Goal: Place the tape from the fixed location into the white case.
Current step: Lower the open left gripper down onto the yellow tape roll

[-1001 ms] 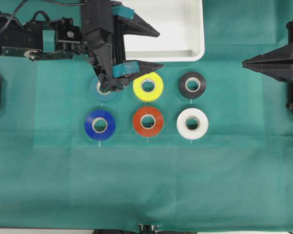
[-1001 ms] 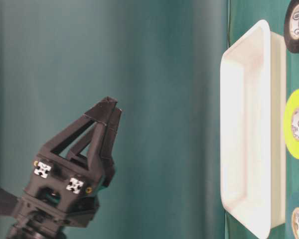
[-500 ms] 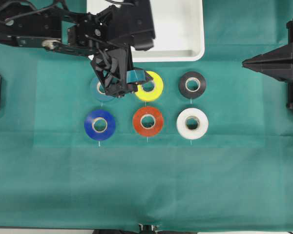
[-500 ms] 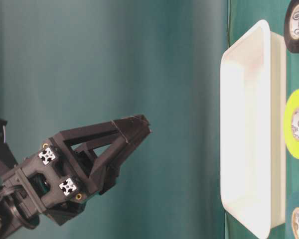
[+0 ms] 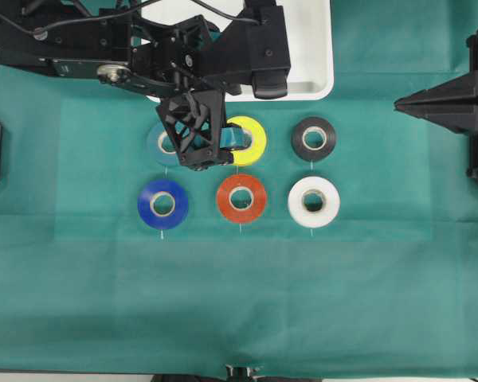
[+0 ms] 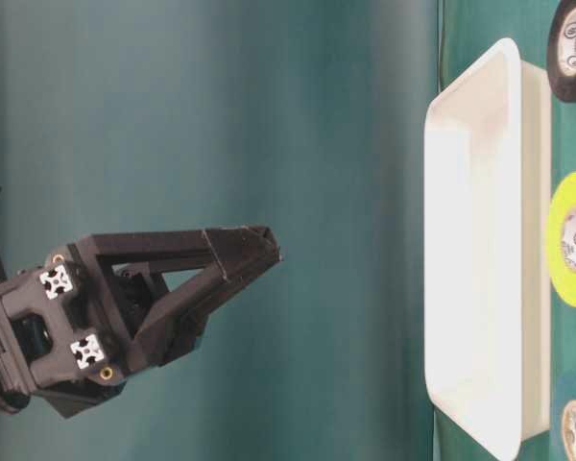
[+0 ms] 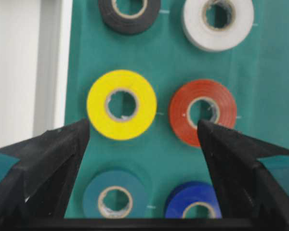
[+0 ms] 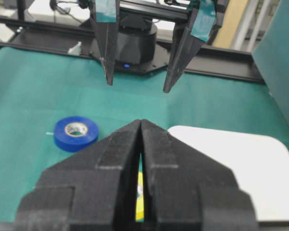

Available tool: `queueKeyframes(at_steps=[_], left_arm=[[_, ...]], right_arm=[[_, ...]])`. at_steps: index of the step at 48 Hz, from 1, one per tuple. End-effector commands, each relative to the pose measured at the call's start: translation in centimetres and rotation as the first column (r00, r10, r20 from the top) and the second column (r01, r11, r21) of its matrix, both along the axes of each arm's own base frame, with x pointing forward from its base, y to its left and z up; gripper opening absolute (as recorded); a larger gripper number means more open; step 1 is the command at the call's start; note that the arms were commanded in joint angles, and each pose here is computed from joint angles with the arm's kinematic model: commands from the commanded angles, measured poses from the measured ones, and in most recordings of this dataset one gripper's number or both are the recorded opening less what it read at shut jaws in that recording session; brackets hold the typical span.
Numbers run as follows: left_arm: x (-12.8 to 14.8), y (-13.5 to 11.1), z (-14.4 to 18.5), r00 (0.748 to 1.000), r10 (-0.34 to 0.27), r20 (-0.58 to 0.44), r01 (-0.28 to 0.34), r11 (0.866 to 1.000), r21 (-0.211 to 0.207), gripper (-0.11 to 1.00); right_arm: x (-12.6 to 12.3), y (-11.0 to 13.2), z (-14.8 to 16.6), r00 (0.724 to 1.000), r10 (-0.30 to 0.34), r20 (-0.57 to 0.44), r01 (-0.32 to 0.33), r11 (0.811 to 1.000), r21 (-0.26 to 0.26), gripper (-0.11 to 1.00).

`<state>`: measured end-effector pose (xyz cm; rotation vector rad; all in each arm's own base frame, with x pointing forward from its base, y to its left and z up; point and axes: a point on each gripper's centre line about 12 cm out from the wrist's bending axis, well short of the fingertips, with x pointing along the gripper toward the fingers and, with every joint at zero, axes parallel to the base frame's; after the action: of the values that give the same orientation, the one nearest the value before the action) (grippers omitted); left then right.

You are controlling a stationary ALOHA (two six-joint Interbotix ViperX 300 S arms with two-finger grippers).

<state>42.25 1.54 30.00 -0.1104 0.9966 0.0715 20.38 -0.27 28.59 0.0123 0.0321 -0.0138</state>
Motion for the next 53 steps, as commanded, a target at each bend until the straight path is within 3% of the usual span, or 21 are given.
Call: queueKeyframes(at_steps=[1, 25, 34, 45, 53], left_arm=[[0.07, -0.06, 1.54, 0.999, 0.000, 0.040, 0.000, 1.000, 0.001, 0.92], [0.06, -0.45, 1.47, 0.999, -0.008, 0.043, 0.008, 1.000, 0.000, 0.92], [0.15, -0.51, 1.54, 0.997, 0.057, 0.047, -0.055, 0.997, -0.046, 0.92], [0.21, -0.77, 1.54, 0.983, 0.181, 0.032, -0.176, 0.975, -0.135, 0.92], [0.61, -0.83, 1.80, 0.961, 0.276, 0.017, -0.267, 0.942, -0.202, 0.92]], right_arm=[[0.28, -0.04, 1.08, 1.000, -0.002, 0.023, 0.002, 1.000, 0.000, 0.00], [0.30, -0.04, 1.03, 1.000, -0.002, 0.020, 0.002, 1.000, 0.001, 0.00], [0.33, -0.04, 0.96, 1.000, -0.002, 0.015, 0.002, 1.000, 0.001, 0.00], [0.51, -0.04, 0.56, 1.000, -0.002, -0.002, 0.002, 1.000, 0.002, 0.00], [0.56, -0.04, 0.40, 1.000, -0.001, -0.012, 0.001, 1.000, 0.002, 0.00]])
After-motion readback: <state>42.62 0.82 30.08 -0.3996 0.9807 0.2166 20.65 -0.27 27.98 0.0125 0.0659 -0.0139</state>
